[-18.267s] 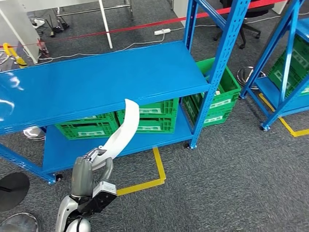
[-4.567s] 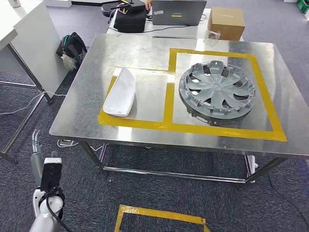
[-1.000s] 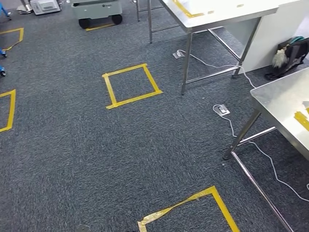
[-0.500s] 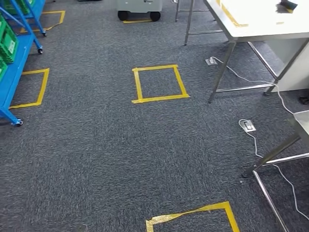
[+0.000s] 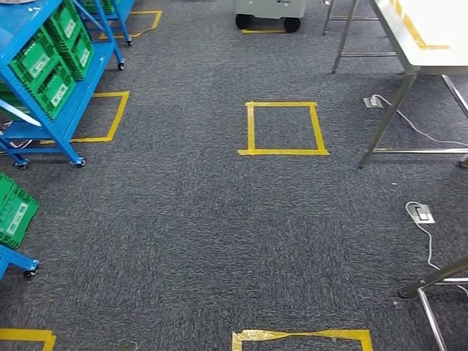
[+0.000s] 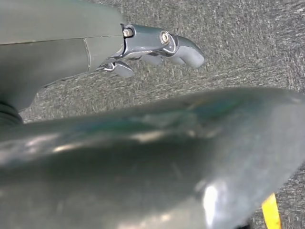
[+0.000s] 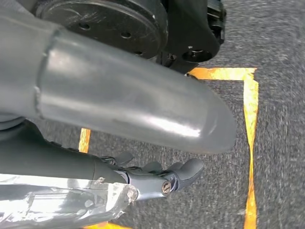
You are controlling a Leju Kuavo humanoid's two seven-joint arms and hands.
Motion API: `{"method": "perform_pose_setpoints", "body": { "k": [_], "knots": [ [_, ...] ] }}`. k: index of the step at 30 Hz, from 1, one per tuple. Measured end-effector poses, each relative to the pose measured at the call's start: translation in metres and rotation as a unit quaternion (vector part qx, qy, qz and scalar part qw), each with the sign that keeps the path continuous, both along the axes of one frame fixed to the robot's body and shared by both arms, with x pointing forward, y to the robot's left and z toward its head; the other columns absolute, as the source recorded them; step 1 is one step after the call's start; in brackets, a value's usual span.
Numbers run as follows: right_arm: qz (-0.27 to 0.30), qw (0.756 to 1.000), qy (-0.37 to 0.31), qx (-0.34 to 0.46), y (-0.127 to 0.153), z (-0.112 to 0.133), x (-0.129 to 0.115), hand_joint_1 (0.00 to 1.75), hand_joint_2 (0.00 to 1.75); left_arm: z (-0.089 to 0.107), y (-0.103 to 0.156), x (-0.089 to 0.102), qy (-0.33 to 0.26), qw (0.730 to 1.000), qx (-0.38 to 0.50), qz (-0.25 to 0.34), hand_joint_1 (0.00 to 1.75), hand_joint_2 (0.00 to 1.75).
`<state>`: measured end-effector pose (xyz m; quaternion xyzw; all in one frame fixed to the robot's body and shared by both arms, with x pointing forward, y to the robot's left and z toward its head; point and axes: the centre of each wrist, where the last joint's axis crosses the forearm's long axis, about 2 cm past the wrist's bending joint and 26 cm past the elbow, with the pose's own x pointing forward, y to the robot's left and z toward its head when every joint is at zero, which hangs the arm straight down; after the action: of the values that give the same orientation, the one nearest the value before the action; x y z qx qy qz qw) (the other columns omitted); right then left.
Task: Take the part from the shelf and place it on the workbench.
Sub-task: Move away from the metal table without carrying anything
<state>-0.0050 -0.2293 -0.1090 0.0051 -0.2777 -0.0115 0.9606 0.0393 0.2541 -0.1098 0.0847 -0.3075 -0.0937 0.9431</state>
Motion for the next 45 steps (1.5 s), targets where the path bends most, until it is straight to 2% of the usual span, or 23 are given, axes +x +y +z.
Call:
{"method": "perform_pose_setpoints", "body": {
  "k": [45],
  "knots": [
    [0.008, 1.000, -0.002, 0.004, -0.0004, 0.0027, -0.0002, 0.00, 0.00, -0.0001, 0.0015, -0.0004, 0.001, 1.000, 0.007, -0.008, 0.00, 0.00]
  ]
}}
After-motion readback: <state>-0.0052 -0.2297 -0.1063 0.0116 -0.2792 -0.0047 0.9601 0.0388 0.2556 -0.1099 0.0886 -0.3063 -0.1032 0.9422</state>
